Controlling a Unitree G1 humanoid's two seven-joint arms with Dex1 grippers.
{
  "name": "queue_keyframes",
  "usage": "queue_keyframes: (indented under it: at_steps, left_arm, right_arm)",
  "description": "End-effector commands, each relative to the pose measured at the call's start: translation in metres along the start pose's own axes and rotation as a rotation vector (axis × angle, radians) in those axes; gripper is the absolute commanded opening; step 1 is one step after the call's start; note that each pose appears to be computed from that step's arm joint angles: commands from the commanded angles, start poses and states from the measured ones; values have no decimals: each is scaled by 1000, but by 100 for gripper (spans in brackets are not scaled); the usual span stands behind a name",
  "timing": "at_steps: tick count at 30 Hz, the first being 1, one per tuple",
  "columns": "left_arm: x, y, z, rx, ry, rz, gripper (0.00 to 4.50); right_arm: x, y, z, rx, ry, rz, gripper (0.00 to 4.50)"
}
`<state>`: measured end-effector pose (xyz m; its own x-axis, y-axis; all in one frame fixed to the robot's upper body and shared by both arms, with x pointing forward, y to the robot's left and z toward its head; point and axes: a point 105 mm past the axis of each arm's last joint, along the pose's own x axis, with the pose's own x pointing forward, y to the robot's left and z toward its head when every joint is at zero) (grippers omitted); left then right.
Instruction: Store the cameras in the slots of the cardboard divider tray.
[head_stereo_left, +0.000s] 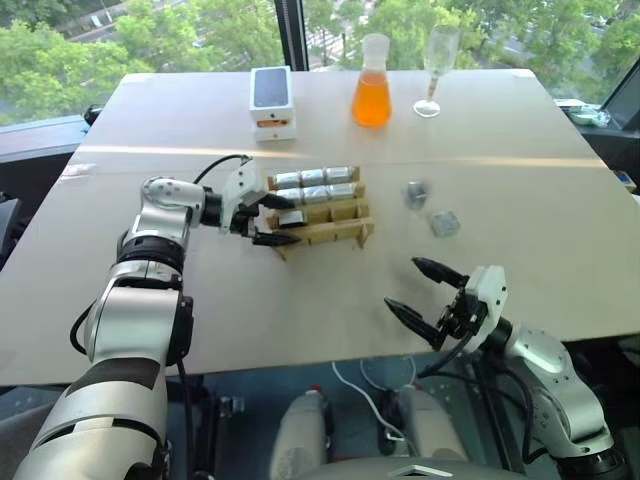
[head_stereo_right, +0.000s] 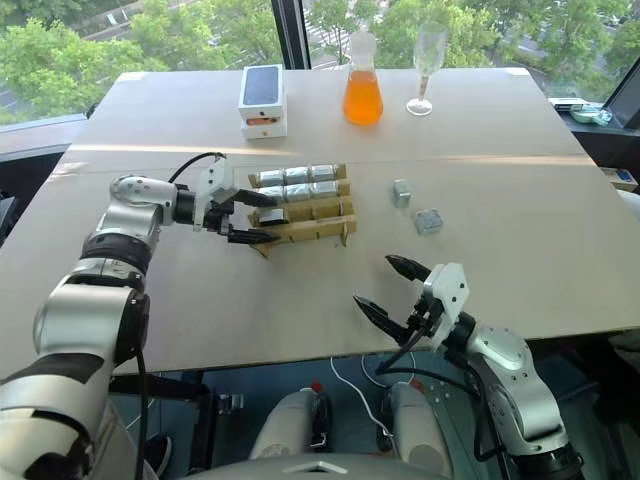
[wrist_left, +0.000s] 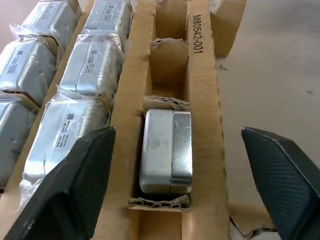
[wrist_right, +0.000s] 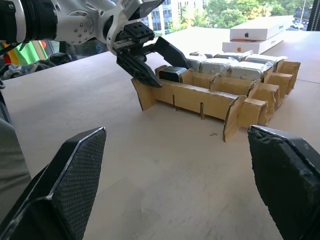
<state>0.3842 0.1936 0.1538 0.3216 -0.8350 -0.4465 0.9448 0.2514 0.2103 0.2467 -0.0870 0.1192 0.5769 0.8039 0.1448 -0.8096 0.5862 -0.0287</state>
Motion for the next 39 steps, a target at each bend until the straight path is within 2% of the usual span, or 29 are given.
queue_keyframes:
  at_steps: [1, 4, 8, 13, 22, 25, 27, 28, 29, 31, 33, 36, 39]
  left_arm:
    - [-20, -5, 55, 86, -249, -27, 424]
    - [-22, -22, 72, 95, -328, -25, 424]
    - [-21, -58, 83, 46, -394, 52, 424]
    - [-23, -76, 79, 16, -332, 204, 424]
    - [-16, -98, 76, -6, -282, 259, 424]
    - [-17, -98, 75, -13, -281, 278, 450]
    - [-19, -97, 76, -15, -283, 286, 450]
    - [-19, -97, 76, -17, -283, 286, 450]
    - [-18, -97, 75, -18, -281, 285, 450]
    - [-17, -96, 75, -18, -277, 274, 450]
    - [-14, -94, 77, -30, -290, 257, 450]
    - [-8, -91, 78, -67, -301, 209, 450]
    - [1, -87, 82, -109, -310, 125, 450]
  right_arm:
    - [1, -54, 11, -91, -2, -299, 450]
    - [1, -74, 11, -138, 17, -411, 450]
    - [9, -109, -3, -181, 118, -574, 450]
    - [22, -128, -15, -138, 176, -644, 450]
    - [30, -145, -27, -53, 233, -676, 450]
    - [30, -143, -29, -24, 232, -675, 371]
    - [31, -140, -28, -38, 231, -662, 272]
    - [31, -139, -28, -36, 228, -662, 206]
    - [31, -138, -27, -37, 223, -659, 193]
    - [32, -136, -23, -67, 211, -645, 195]
    - [38, -129, -12, -166, 183, -583, 195]
    - [50, -112, 9, -407, 147, -421, 195]
    - [63, -79, 26, -741, 108, -159, 195]
